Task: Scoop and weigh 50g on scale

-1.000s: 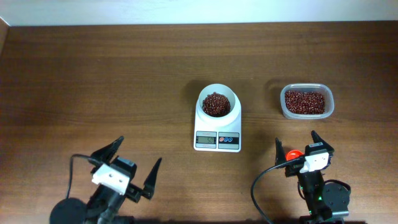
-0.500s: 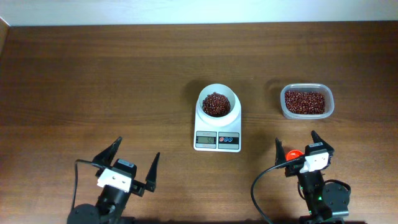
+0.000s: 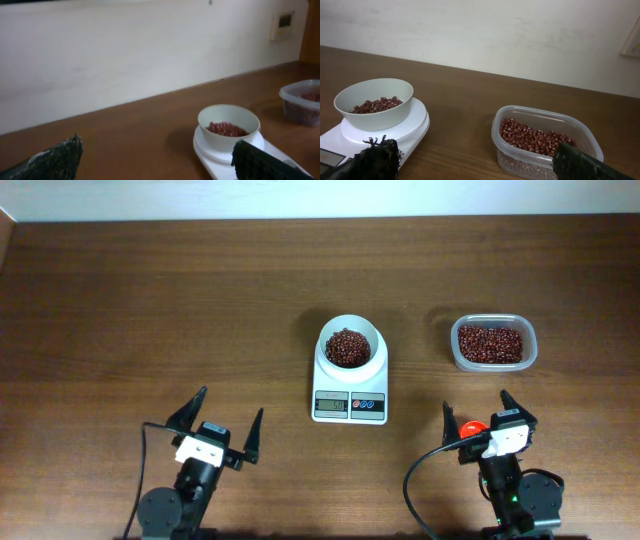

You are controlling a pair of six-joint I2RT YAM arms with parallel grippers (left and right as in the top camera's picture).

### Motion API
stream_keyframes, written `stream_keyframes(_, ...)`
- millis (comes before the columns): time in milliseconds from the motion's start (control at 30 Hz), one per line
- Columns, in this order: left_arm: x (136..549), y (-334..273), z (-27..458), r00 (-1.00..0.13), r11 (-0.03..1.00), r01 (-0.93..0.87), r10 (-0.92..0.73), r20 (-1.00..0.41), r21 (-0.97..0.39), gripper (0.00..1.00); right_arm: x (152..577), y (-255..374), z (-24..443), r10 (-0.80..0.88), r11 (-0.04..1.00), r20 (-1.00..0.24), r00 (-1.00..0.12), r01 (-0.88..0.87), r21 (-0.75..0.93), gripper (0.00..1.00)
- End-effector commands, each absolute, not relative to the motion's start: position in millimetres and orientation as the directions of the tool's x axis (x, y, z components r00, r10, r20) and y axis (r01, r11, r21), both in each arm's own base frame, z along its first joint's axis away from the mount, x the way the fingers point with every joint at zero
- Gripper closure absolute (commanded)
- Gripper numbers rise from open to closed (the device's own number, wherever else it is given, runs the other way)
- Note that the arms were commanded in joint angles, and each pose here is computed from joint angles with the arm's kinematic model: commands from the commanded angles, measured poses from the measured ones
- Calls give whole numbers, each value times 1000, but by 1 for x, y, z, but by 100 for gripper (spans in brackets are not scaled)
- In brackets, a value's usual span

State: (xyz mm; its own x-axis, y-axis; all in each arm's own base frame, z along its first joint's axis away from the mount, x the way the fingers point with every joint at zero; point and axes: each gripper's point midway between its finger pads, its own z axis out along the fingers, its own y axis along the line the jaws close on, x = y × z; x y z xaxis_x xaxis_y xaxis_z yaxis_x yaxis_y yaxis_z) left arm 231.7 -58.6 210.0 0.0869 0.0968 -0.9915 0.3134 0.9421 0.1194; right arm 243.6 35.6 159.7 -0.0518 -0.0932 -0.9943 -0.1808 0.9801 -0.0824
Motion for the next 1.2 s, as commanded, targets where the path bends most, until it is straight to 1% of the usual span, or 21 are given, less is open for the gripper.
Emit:
stream_keyframes(0,239,-48,193,51,966,257,8,-999,21,1,243,37,158,-101,978,-994,-52,-185,-90,1)
stream_keyframes(167,242,-43,178,13,973,230,9,-1000,12,1,243,37,158,-101,978,-994,-52,-185,-90,1)
stream_keyframes(300,242,-43,174,-29,970,223,-88,-996,-92,1,243,37,158,-101,978,-994,-52,-185,-90,1)
stream_keyframes(433,242,-41,160,-85,972,207,-92,-992,-108,1,243,37,158,-101,978,-994,-52,-185,-90,1)
stream_keyframes(900,242,-40,160,-86,973,203,-92,-992,-108,1,243,37,158,-101,978,-994,-52,-185,-90,1)
stream_keyframes(1000,243,-38,161,-81,976,193,-86,-993,-100,1,243,37,158,-101,978,-994,-52,-185,-90,1)
stream_keyframes(1133,243,-38,160,-59,979,202,38,-998,25,1,243,37,158,-101,978,-994,-52,-185,-90,1)
stream_keyframes(1167,243,-38,160,-58,979,202,42,-997,29,1,243,37,158,-101,978,-994,-52,-185,-90,1)
